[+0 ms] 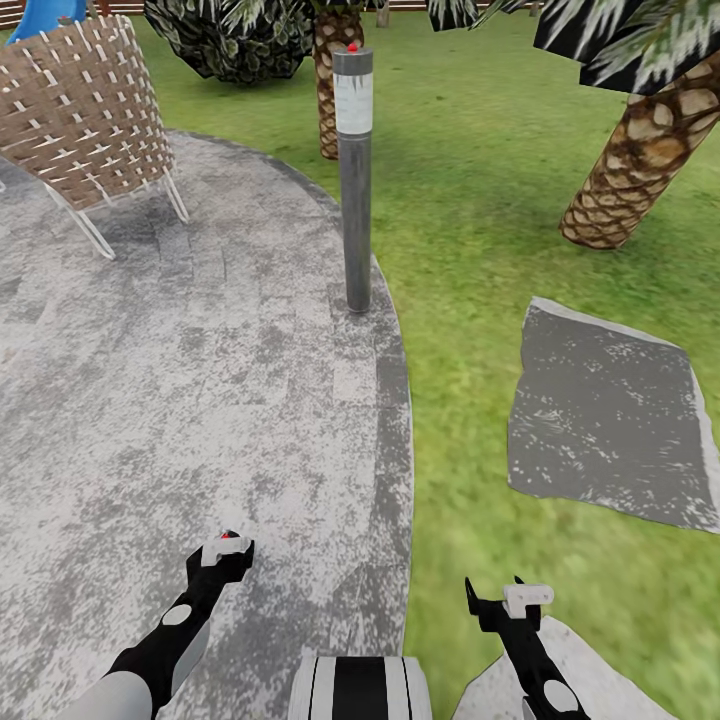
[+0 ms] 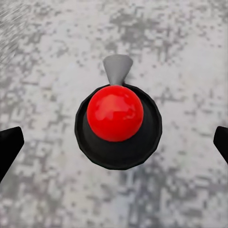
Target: In the garden, pick up the pesticide atomizer on the floor and spray pesticide onto both trees until each tree trunk is fully covered.
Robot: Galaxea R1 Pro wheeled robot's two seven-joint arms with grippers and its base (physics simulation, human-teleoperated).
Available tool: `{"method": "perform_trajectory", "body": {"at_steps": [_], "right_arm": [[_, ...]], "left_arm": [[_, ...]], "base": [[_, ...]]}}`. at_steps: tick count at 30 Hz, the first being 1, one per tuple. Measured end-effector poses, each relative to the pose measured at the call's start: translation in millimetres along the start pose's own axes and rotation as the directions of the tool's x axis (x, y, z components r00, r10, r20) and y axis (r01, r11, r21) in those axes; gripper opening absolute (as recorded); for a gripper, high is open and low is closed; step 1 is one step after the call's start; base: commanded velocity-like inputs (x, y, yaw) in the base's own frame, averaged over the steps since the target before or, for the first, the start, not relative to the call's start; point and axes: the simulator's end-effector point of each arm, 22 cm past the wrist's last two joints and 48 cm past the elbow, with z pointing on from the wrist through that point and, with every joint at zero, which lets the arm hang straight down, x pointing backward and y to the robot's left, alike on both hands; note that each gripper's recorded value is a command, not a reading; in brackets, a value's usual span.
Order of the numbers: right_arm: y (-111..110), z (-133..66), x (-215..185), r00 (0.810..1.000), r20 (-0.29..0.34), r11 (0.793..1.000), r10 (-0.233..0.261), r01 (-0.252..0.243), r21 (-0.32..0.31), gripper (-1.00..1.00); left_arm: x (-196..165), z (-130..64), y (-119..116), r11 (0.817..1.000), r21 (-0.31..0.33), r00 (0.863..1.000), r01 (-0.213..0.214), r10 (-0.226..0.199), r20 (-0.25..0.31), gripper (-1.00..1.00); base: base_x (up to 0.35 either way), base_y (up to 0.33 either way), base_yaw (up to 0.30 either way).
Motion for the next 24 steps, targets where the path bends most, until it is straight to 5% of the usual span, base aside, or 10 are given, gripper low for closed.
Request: {"method": "perform_trajectory", "body": {"at_steps": [24], "right_arm": [[0.4,0.8,6.4,1.0,-0.012,1.0,0.0,0.0,-0.001,1.0]], "left_arm": [[7.5,1.6,-1.1,1.0,0.002,1.0,-0.002,0.002,-0.013,1.0]], "base": [[0.0,0.0,0.0]]}}
